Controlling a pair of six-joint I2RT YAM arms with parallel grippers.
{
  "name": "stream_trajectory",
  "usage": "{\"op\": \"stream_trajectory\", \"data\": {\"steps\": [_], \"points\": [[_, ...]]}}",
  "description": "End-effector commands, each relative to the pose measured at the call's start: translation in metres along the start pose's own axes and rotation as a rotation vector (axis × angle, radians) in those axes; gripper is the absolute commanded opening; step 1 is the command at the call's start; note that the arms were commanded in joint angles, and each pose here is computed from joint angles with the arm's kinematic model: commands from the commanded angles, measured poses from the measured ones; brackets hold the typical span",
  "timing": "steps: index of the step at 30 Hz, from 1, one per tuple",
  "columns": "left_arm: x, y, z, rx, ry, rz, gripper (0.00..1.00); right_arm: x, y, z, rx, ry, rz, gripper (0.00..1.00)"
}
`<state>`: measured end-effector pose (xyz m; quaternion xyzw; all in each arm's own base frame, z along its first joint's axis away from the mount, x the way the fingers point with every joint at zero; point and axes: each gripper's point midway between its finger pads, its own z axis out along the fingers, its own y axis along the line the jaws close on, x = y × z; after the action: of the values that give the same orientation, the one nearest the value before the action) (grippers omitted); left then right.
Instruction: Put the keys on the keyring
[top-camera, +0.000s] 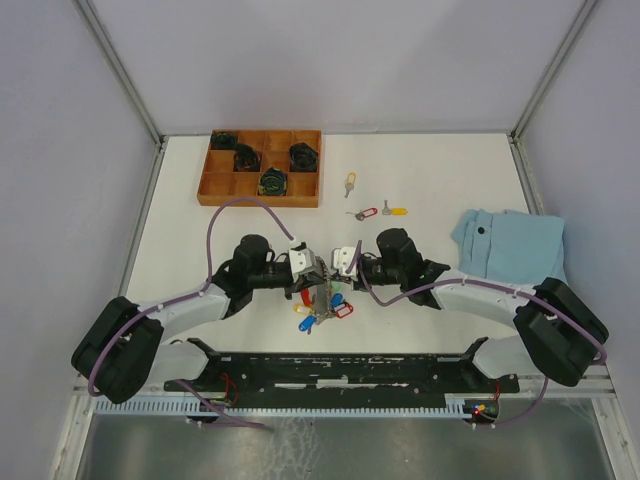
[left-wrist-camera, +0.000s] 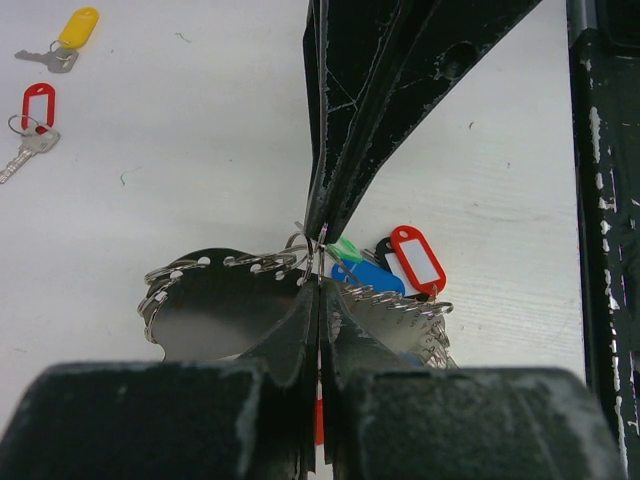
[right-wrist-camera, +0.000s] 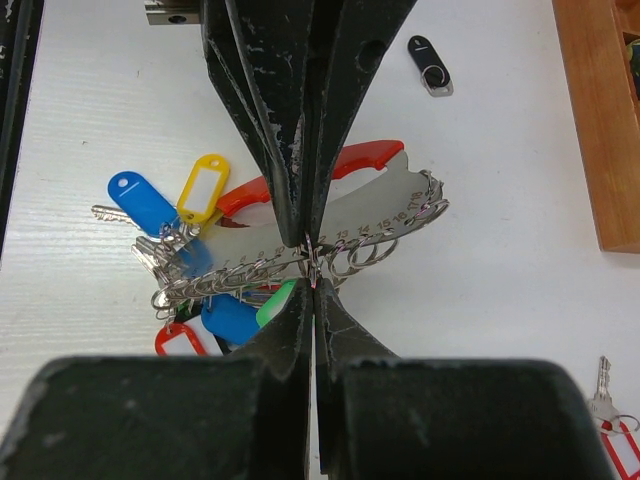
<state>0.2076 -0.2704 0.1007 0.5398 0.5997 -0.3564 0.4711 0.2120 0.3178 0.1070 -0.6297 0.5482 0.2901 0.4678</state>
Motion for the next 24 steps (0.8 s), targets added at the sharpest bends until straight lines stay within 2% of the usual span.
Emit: {"op": "stream_trajectory", "data": {"steps": [1,24], "points": [[-0.024,0.0,0.002,0.021,-0.086,0.079,0.03,-0.019,-0.006,0.003,0.0,-0.065,-0.022,0.01],[-0.024,0.0,0.0,0.003,-0.102,0.109,0.03,-0.016,-0.001,-0.006,0.012,-0.054,0.001,0.01]]}}
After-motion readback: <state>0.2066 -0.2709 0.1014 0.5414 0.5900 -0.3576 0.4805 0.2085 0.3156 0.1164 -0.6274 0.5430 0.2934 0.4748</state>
